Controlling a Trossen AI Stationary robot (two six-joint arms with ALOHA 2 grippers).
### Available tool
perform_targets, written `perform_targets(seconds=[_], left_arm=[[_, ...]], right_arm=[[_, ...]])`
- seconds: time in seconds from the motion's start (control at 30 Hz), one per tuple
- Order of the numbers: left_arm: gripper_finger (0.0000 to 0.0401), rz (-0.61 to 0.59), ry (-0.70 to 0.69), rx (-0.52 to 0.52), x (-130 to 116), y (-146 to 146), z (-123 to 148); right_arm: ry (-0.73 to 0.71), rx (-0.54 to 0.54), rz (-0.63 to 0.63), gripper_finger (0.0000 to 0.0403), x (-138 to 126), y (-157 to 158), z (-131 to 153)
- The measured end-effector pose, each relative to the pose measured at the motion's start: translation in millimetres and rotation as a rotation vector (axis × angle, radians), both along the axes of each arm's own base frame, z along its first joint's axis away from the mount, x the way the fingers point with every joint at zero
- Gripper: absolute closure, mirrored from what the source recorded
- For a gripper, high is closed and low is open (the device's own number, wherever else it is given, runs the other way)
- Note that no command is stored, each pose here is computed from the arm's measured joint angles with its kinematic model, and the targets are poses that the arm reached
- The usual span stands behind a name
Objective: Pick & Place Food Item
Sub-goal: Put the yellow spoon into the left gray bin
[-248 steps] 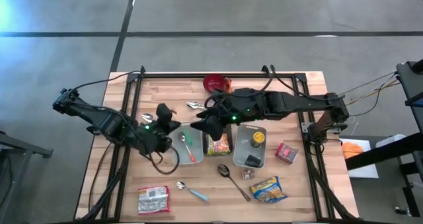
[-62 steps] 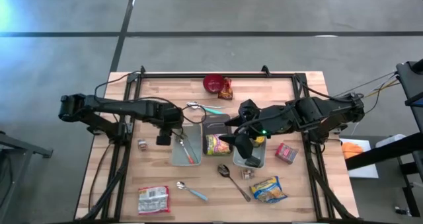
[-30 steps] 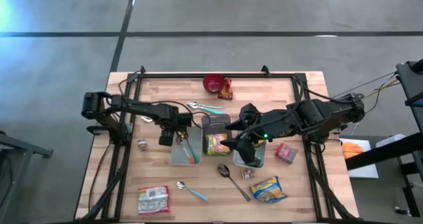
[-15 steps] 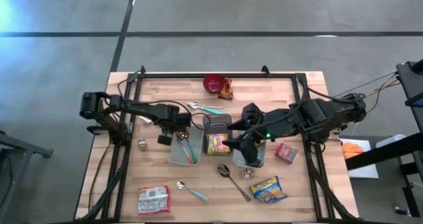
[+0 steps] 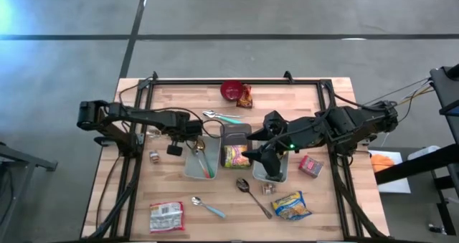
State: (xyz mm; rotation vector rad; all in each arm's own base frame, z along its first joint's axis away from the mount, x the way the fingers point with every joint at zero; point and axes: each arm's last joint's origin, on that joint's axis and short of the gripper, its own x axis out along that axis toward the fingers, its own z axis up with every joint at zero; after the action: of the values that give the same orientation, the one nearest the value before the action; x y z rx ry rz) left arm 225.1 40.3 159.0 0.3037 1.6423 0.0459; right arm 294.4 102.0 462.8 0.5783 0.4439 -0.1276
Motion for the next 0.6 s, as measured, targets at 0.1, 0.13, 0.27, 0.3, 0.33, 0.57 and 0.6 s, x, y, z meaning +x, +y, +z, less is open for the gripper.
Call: perform_targets(seconds=[0.1,0.13,0.27,0.3,0.33,0.57,0.6], left_arm=[[0.0399,0.015,-0.024,0.019,-2.7,0.0,6.9],[0.0399,0.015,-0.032,0.02,-3.4,-0.1,8.8],[0.04,0.02,-0.04,0.018,-5.0,0.2,11.5],[0.04,0.03,-0.038,0.017,-5.9,0.5,10.7],[0.04,0.035,-0.021,0.015,-7.8,0.8,10.4],[0.0371,0.237,0.022,0.005,-16.7,12.2,8.5],[0.0358,0.288,0.019,-0.011,-18.0,15.7,8.3]], right_arm=[[0.0,0.0,0.0,0.009,0.0,0.0,0.0],[0.0,0.0,0.0,0.009,0.0,0.0,0.0],[-0.001,0.0,0.0,0.009,0.0,0.0,0.1],[-0.001,0.0,-0.001,0.009,0.1,0.0,0.1],[-0.002,0.0,-0.001,0.009,0.1,0.0,0.2],[-0.002,-0.004,0.0,0.009,0.1,0.0,0.1],[-0.001,-0.004,0.001,0.009,0.1,0.0,0.1]])
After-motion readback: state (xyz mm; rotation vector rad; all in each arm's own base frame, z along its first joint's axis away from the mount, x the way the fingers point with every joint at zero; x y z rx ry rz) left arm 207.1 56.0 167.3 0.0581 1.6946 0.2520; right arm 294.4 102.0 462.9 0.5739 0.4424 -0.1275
